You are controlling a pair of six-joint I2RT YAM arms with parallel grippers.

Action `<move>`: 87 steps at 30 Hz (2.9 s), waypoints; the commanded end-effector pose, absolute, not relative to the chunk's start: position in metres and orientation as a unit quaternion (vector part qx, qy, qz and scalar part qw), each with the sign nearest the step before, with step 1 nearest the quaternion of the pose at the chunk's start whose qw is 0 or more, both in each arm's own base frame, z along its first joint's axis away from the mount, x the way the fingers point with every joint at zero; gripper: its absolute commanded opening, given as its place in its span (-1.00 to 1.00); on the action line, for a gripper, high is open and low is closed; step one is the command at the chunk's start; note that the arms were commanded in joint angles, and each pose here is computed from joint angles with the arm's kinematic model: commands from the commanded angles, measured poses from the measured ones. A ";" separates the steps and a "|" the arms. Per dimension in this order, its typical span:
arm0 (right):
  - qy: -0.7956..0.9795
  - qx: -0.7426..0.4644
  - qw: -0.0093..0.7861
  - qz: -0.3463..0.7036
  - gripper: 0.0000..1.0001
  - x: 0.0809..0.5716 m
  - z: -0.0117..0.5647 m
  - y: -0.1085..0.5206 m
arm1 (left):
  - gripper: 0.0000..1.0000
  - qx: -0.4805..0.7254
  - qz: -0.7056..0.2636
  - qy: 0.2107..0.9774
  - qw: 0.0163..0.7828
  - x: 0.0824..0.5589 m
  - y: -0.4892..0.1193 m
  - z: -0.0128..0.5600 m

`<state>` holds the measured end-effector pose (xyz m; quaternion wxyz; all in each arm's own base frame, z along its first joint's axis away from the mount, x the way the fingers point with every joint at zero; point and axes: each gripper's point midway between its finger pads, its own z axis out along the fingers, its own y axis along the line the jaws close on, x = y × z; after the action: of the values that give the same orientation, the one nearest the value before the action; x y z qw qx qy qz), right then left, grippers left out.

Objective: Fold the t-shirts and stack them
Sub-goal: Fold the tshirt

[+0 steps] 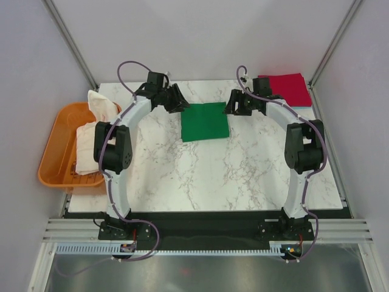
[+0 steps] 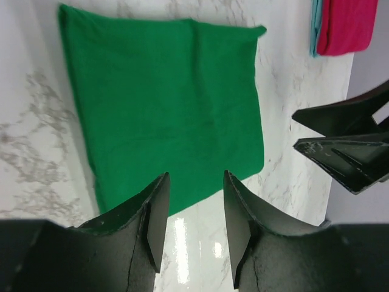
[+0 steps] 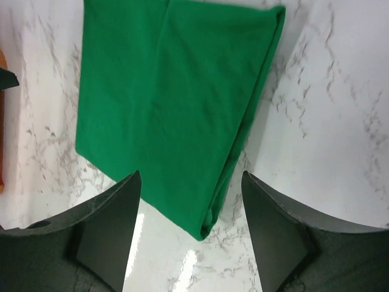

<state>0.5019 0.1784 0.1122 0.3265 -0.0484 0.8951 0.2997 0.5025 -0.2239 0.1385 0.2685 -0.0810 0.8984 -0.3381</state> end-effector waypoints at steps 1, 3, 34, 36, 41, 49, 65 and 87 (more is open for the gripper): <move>0.899 -0.098 0.286 0.317 0.51 0.475 0.092 0.183 | -0.05 -0.032 -0.342 0.907 0.244 0.475 -0.249 0.121; 0.903 -0.112 0.279 0.307 0.51 0.472 0.080 0.181 | -0.06 -0.024 -0.338 0.913 0.228 0.464 -0.259 0.106; 0.911 -0.072 0.222 0.342 -1.00 0.369 0.014 0.176 | -0.08 -0.150 -0.223 0.954 0.131 0.345 -0.228 0.020; 0.913 -0.069 0.217 0.337 -0.86 0.360 0.014 0.174 | -0.07 -0.150 -0.242 0.949 0.137 0.338 -0.229 0.038; 0.915 -0.066 0.229 0.325 0.08 0.357 0.034 0.169 | -0.04 -0.122 -0.294 0.929 0.187 0.359 -0.241 0.094; 0.915 -0.060 0.256 0.306 0.32 0.411 0.044 0.161 | -0.06 -0.050 -0.333 0.917 0.216 0.425 -0.275 0.109; 0.912 -0.041 0.291 0.286 -0.65 0.501 0.014 0.150 | -0.07 -0.092 -0.300 0.921 0.231 0.514 -0.256 0.048; 0.890 -0.020 0.299 0.345 0.58 0.503 0.050 0.161 | -0.01 -0.055 -0.391 0.890 0.227 0.437 -0.258 0.154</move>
<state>0.5032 0.1589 0.0405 0.3000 -0.0190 0.8905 0.3414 0.4700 -0.2470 0.1171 0.2163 -0.0816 0.8993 -0.3712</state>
